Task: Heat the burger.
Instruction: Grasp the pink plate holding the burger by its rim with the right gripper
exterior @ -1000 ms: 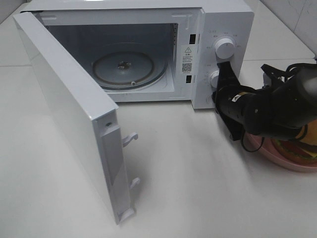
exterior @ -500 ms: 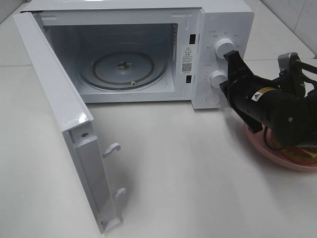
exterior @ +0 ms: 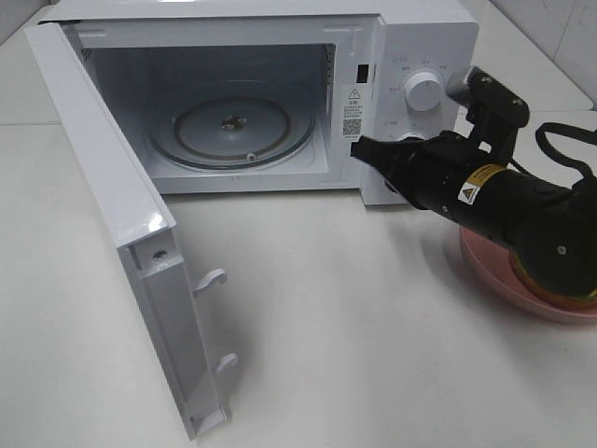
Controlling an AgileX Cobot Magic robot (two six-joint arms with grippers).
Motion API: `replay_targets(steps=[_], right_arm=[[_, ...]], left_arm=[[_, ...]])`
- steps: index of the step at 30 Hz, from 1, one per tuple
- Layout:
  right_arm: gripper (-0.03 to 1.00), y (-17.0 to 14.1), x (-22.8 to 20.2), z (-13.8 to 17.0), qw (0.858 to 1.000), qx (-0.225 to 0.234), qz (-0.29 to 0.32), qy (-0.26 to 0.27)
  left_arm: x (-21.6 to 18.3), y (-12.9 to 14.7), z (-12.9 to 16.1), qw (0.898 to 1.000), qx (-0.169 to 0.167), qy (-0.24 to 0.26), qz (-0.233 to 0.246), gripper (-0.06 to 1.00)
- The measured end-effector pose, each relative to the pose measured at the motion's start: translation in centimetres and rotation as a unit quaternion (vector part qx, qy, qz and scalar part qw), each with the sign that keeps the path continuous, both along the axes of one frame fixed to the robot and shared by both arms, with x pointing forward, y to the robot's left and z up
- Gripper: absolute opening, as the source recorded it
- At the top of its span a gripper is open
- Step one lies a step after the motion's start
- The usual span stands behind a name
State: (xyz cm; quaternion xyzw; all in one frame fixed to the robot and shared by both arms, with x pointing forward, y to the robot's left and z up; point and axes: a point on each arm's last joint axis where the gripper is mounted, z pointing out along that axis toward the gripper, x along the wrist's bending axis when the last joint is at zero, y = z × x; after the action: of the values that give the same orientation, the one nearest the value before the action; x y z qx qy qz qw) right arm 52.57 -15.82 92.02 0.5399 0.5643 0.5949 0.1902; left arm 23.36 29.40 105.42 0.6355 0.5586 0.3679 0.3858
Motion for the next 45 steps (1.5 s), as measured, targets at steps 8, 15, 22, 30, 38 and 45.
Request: replay_targets(steps=[8,15,22,30,38,45], right_arm=[[0.04,0.6,-0.8,0.0,0.985,-0.144,0.088,-0.040],[0.05,0.8,-1.5,-0.5,0.968,-0.206,0.142,-0.011],[0.05,0.3,-0.8,0.0,0.953,-0.258,0.129,0.087],[0.06,-0.9,0.2,2.6,0.923,-0.322,0.069,0.198],[0.09,-1.0,0.2,4.0,0.889,-0.345,0.080,0.289],[0.19,-0.4,-0.4,4.6,0.869,-0.334,0.120,0.345]], left_arm=[[0.0,0.0,0.0,1.000,0.000,0.000,0.000,0.00],[0.0,0.0,0.0,1.000,0.000,0.000,0.000,0.00],[0.0,0.0,0.0,1.000,0.000,0.000,0.000,0.00],[0.0,0.0,0.0,1.000,0.000,0.000,0.000,0.00],[0.0,0.0,0.0,1.000,0.000,0.000,0.000,0.00],[0.0,0.0,0.0,1.000,0.000,0.000,0.000,0.00]])
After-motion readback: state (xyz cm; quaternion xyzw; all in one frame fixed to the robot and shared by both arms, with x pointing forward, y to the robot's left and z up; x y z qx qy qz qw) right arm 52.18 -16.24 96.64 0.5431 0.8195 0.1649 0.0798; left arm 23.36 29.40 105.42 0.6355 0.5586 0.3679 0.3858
